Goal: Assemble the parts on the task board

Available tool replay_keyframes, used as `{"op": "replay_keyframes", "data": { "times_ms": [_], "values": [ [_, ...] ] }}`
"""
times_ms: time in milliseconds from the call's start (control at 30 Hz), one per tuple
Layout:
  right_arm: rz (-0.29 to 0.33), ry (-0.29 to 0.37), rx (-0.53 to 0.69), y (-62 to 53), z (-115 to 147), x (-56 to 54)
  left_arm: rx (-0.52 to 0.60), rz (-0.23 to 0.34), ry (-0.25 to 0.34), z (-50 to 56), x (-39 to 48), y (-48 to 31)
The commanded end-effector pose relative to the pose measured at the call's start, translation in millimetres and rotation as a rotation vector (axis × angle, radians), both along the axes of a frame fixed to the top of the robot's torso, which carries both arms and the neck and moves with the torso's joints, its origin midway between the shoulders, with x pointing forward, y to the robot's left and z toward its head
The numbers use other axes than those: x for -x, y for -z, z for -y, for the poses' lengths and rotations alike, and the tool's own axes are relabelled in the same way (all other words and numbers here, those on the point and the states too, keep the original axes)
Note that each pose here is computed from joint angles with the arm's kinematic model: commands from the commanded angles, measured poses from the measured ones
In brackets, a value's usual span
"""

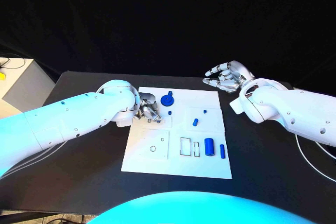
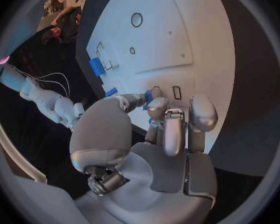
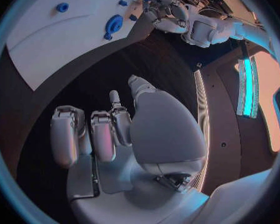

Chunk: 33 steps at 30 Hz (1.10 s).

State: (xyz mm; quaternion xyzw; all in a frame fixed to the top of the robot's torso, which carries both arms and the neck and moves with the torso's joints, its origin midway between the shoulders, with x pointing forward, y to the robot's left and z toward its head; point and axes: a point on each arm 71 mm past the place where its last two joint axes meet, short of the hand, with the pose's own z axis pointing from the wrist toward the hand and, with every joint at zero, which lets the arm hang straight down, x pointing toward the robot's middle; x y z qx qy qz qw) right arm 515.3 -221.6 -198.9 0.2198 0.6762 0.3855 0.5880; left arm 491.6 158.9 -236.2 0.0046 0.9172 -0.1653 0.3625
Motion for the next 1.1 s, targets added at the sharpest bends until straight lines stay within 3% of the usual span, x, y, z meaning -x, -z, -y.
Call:
{"op": "replay_keyframes", "data": {
  "times_ms": [33, 1100],
  "values": [
    [0.006, -0.016, 0.003, -0.3, -1.4, 0.3, -0.01, -0.013, 0.018, 0.4, 1.2, 0.8],
    [0.005, -0.016, 0.002, -0.4, -0.3, 0.7, -0.02, -0.01, 0.011, -1.3, -1.2, 3.1]
  ]
}}
